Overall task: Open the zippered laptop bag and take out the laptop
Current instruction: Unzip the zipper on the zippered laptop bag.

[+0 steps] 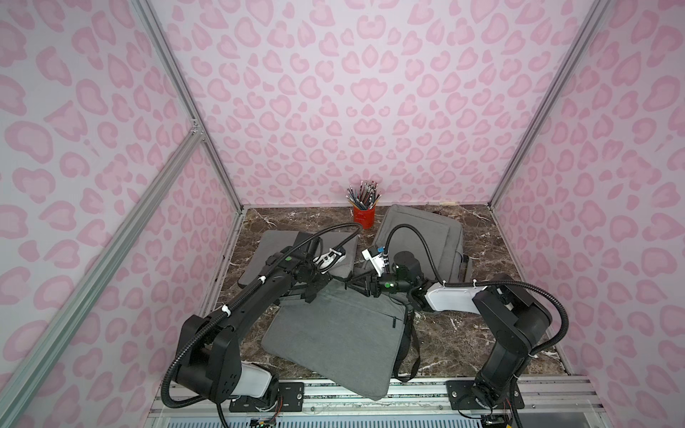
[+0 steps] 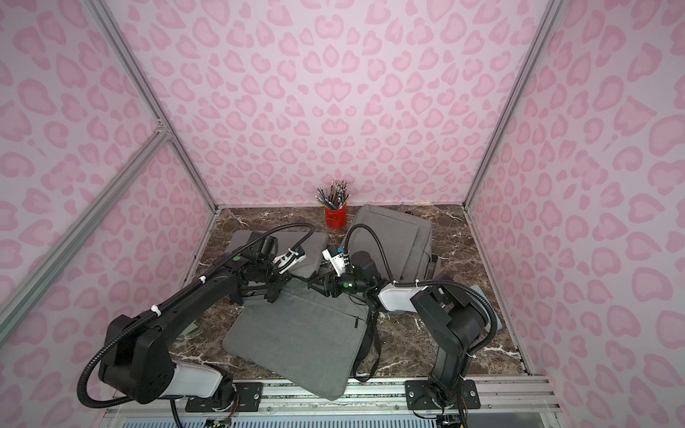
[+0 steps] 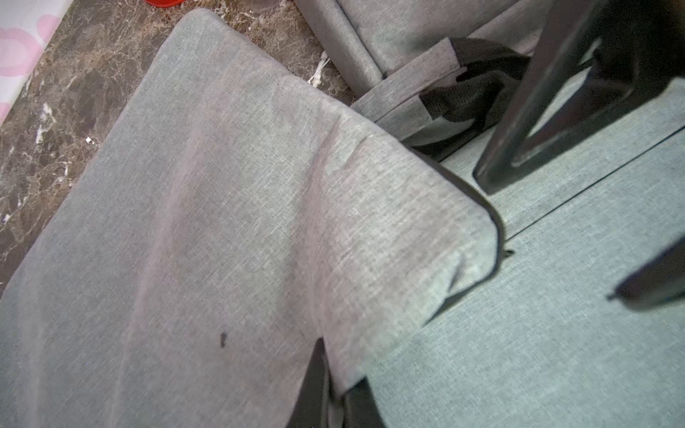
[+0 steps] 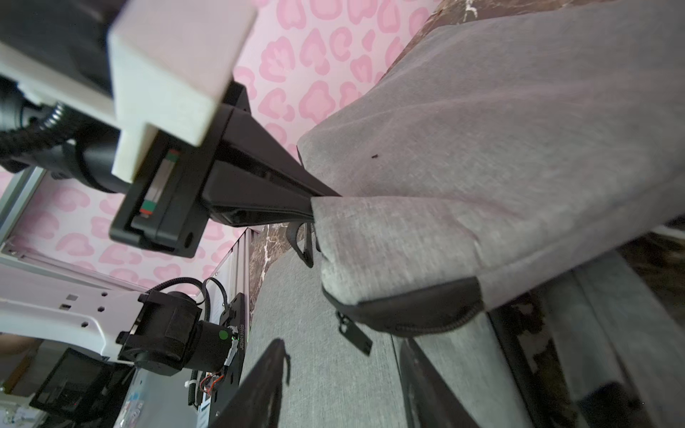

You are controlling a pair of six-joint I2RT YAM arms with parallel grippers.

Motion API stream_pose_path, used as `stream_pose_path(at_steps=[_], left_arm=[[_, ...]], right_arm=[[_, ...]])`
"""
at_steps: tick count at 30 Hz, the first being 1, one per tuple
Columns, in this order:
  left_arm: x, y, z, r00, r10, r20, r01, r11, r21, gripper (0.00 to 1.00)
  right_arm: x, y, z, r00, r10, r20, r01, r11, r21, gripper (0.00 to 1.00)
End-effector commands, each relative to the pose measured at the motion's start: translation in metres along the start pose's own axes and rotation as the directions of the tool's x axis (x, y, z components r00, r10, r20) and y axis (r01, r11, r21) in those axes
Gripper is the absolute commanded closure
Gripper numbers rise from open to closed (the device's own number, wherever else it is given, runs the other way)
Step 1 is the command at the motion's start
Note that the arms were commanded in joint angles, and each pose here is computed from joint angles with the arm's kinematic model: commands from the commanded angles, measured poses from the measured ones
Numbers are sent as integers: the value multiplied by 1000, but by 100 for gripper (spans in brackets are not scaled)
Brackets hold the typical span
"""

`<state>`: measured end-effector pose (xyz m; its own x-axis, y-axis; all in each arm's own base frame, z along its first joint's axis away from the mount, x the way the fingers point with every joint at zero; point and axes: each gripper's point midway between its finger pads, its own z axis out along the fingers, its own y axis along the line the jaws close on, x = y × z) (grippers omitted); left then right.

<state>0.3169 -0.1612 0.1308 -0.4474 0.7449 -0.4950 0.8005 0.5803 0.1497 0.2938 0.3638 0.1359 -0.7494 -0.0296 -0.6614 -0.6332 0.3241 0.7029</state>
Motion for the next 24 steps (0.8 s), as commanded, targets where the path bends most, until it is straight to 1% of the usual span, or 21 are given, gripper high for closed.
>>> stream_pose_path(at_steps=[1, 4, 5, 6, 8, 10, 13, 16, 20, 24], left_arm=[[-8, 1, -1, 999, -19, 37, 19, 1000, 5, 98], [-7, 2, 1, 999, -40, 30, 40, 999, 2, 93], [-7, 2, 2, 998, -48, 29, 48, 999, 3, 93], [-7, 1, 2, 998, -56, 30, 55, 998, 7, 92], [-9, 1, 1, 997, -69, 38, 69, 998, 6, 92], [-9, 1, 1, 996, -78, 47, 78, 997, 6, 92], [-7, 0, 1, 996, -81, 45, 81, 997, 3, 91], [-5, 0, 2, 996, -84, 37, 84, 996, 0, 90], [-4, -1, 2, 996, -86, 34, 86, 996, -2, 90], [-3, -2, 3, 995, -93, 27, 93, 996, -2, 87]], right_arm=[[-12, -10, -6, 990, 129, 57, -131, 991, 33, 46], [-21, -12, -10, 978, 178, 111, -186, 980, 67, 43], [-23, -13, -11, 968, 215, 131, -226, 971, 76, 43], [-22, -19, -11, 948, 284, 146, -299, 950, 90, 45], [-18, -23, -7, 911, 386, 144, -401, 911, 99, 45], [-14, -23, -1, 868, 473, 148, -490, 866, 104, 47], [-5, -34, 7, 804, 575, 149, -594, 787, 166, 47], [-4, -38, 13, 768, 620, 160, -640, 751, 164, 45], [-3, -33, 28, 718, 684, 127, -696, 710, 111, 44], [-3, -30, 36, 686, 718, 120, -727, 682, 81, 48]])
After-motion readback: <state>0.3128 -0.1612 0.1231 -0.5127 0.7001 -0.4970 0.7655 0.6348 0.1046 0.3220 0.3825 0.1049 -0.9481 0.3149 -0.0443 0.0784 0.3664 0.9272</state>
